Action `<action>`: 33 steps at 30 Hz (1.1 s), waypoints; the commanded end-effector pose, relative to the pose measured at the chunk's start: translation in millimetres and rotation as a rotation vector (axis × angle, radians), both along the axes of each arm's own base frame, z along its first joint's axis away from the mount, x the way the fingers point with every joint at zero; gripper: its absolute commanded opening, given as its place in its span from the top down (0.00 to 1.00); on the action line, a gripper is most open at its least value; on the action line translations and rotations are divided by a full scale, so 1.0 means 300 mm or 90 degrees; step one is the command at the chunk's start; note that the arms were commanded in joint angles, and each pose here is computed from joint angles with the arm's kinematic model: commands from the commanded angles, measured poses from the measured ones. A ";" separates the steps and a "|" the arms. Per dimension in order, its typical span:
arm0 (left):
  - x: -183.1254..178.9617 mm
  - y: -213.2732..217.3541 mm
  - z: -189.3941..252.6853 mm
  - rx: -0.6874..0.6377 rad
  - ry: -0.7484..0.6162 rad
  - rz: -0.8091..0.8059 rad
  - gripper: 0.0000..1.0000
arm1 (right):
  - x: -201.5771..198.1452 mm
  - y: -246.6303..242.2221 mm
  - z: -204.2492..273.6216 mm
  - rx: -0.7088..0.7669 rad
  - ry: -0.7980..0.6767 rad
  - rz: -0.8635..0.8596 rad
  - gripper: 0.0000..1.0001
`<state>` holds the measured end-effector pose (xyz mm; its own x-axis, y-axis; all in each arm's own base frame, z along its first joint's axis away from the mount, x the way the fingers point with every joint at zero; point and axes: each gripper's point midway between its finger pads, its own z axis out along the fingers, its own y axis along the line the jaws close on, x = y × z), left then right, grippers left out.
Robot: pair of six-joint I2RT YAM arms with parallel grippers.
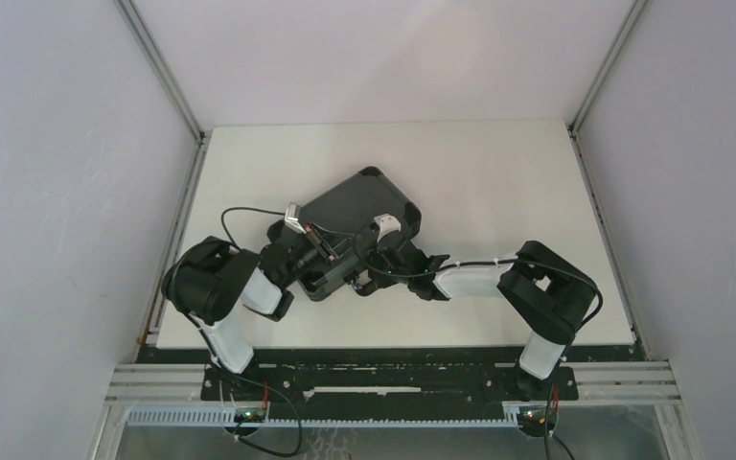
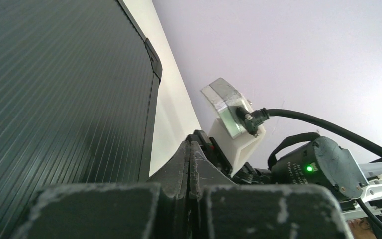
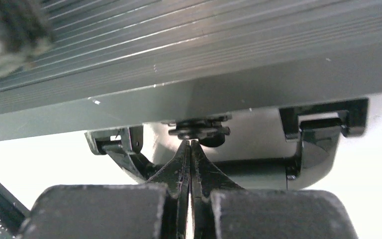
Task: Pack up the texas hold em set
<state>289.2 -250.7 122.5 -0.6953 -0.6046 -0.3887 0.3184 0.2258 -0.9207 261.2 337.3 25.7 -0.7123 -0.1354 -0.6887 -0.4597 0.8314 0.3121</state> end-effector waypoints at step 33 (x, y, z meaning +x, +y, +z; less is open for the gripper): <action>-0.294 0.058 -0.381 0.144 0.234 -0.096 1.00 | 0.039 -0.013 0.125 0.027 -0.077 -0.004 1.00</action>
<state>287.9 -250.4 122.4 -0.6969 -0.6031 -0.3880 0.3176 0.2254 -0.9210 265.6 332.8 24.4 -0.7104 -0.1187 -0.6938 -0.4687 0.8151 0.3405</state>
